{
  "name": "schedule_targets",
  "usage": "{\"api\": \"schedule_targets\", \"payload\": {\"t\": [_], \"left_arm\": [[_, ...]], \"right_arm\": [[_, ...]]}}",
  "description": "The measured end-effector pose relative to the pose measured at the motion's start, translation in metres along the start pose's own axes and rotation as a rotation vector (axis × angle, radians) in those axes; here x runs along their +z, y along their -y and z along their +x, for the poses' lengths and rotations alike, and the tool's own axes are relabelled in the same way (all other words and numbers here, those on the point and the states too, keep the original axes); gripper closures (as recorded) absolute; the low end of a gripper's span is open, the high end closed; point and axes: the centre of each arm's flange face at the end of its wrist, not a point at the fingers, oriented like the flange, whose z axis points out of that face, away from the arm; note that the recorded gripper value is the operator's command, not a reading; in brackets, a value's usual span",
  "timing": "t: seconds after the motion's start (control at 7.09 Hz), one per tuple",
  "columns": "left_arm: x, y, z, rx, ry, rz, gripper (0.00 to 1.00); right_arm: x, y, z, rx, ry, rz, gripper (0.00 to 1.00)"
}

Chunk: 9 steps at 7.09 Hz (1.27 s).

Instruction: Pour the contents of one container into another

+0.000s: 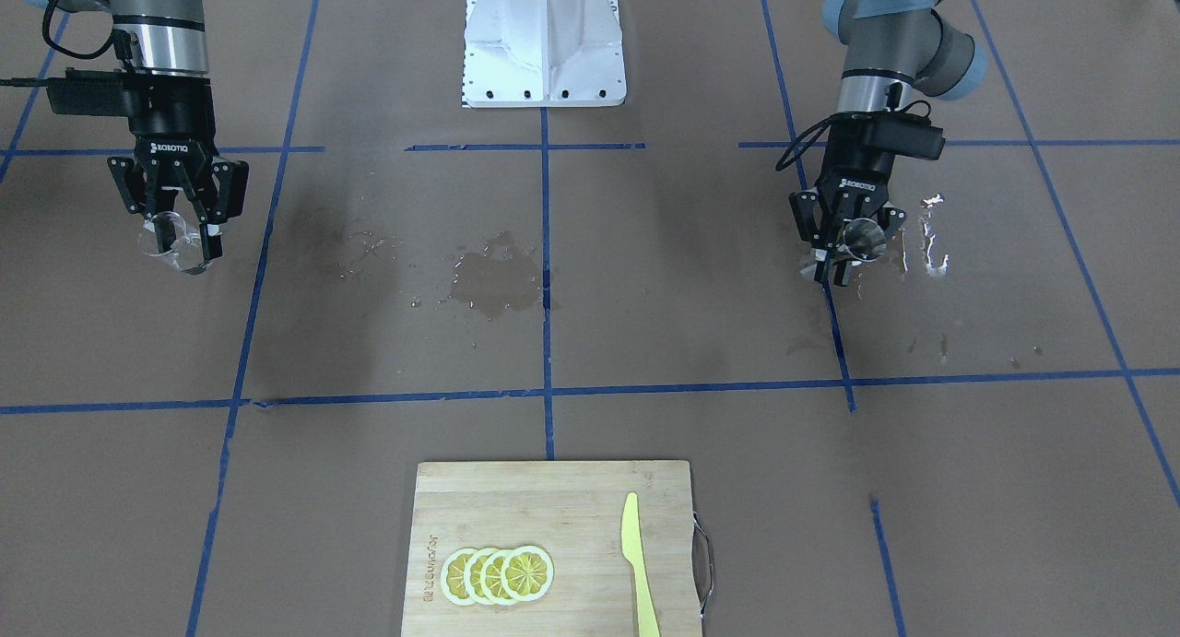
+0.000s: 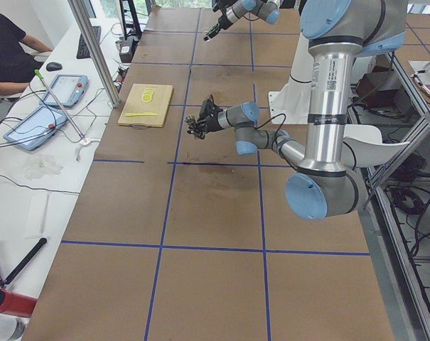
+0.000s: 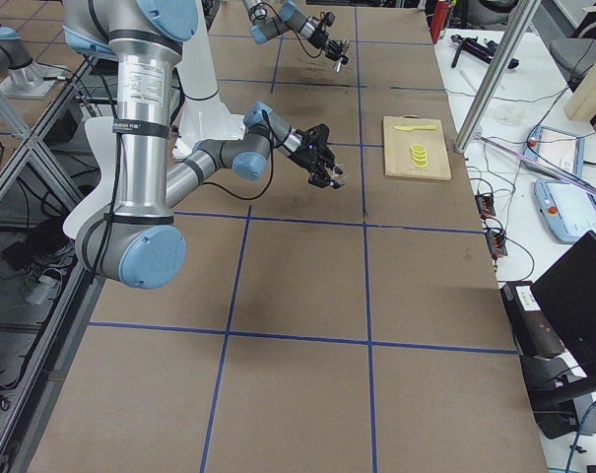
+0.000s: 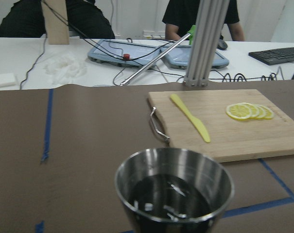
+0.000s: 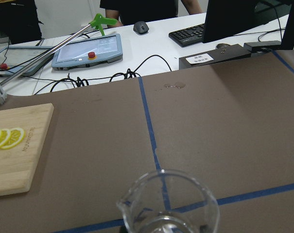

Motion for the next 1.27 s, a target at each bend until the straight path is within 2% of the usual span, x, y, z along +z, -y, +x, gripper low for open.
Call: {"api": "schedule_targets", "payload": {"t": [0.28, 0.42, 0.99, 1.27], "left_arm": [[0.0, -0.005, -0.029, -0.053, 0.095, 0.103, 1.0], [0.002, -0.012, -0.035, -0.058, 0.126, 0.141, 1.0], [-0.001, -0.085, -0.032, 0.034, 0.17, 0.19, 1.0], [0.0, -0.108, -0.035, 0.028, 0.178, 0.197, 1.0]], "right_arm": [[0.019, -0.01, 0.013, -0.04, -0.046, 0.018, 1.0], [0.021, -0.011, 0.016, -0.05, -0.052, 0.023, 1.0], [0.018, -0.014, 0.024, -0.029, 0.003, 0.024, 1.0], [0.017, -0.017, 0.022, -0.03, 0.01, 0.022, 1.0]]}}
